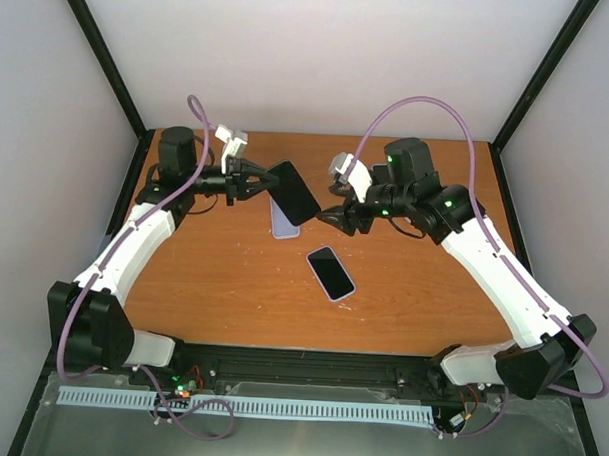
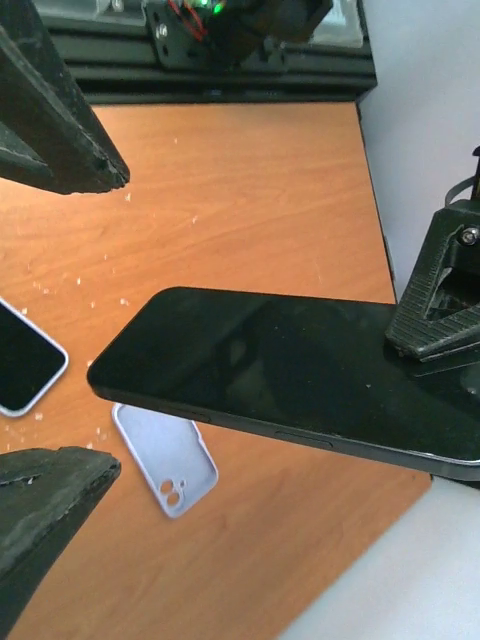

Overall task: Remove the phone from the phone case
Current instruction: Place the phone at the center of the board.

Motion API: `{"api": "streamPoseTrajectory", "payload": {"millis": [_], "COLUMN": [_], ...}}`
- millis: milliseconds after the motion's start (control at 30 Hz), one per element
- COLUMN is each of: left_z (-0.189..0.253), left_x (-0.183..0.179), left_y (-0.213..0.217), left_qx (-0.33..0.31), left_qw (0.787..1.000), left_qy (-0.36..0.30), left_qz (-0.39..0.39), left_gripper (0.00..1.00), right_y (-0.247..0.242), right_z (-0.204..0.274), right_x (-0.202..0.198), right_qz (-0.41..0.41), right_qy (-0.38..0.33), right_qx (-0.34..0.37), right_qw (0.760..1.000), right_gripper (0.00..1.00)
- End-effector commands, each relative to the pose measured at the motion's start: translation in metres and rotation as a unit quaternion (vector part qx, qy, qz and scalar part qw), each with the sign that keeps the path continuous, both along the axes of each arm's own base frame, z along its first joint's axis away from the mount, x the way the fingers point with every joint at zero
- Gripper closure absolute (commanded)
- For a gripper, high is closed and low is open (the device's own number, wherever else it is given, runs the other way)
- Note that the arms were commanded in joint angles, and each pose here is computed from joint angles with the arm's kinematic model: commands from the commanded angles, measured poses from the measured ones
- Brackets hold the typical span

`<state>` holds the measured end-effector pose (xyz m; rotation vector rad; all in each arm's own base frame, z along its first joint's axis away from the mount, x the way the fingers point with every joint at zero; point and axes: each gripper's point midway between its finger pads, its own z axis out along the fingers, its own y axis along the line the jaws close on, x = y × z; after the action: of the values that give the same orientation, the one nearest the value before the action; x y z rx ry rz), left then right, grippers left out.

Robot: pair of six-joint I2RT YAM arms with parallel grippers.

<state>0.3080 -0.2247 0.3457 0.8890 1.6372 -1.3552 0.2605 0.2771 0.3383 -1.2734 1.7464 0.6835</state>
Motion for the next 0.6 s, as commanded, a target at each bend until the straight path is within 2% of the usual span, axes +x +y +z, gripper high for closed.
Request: {"api": "streamPoseTrajectory", "payload": {"millis": [0, 300, 567], "left_z": [0.024, 0.023, 0.023], "left_x": [-0.025, -0.039, -0.046], "left_y": [-0.009, -0.024, -0.029], "left_qx": [-0.001, 0.003, -0.003], "left_qw": [0.995, 0.991, 0.989], "left_qy": [-0.088, -0.102, -0.100], "left_qz": [-0.049, -0.089, -0.109], "left_gripper": [0.99, 0.99, 0.99], "right_y": [0.006, 0.015, 0.020], "right_z": [0.007, -0.012, -0.023], "right_x": [-0.007, -0.007, -0.008], "right_qz": [0.015, 0.030, 0.044], "right_qy": [0.075, 0.121, 0.137], "right_qx": [0.043, 0.051, 0.053], "right_qw": [0.996, 0.991, 0.988], "right_gripper": [0.33, 0.44, 0.59]}}
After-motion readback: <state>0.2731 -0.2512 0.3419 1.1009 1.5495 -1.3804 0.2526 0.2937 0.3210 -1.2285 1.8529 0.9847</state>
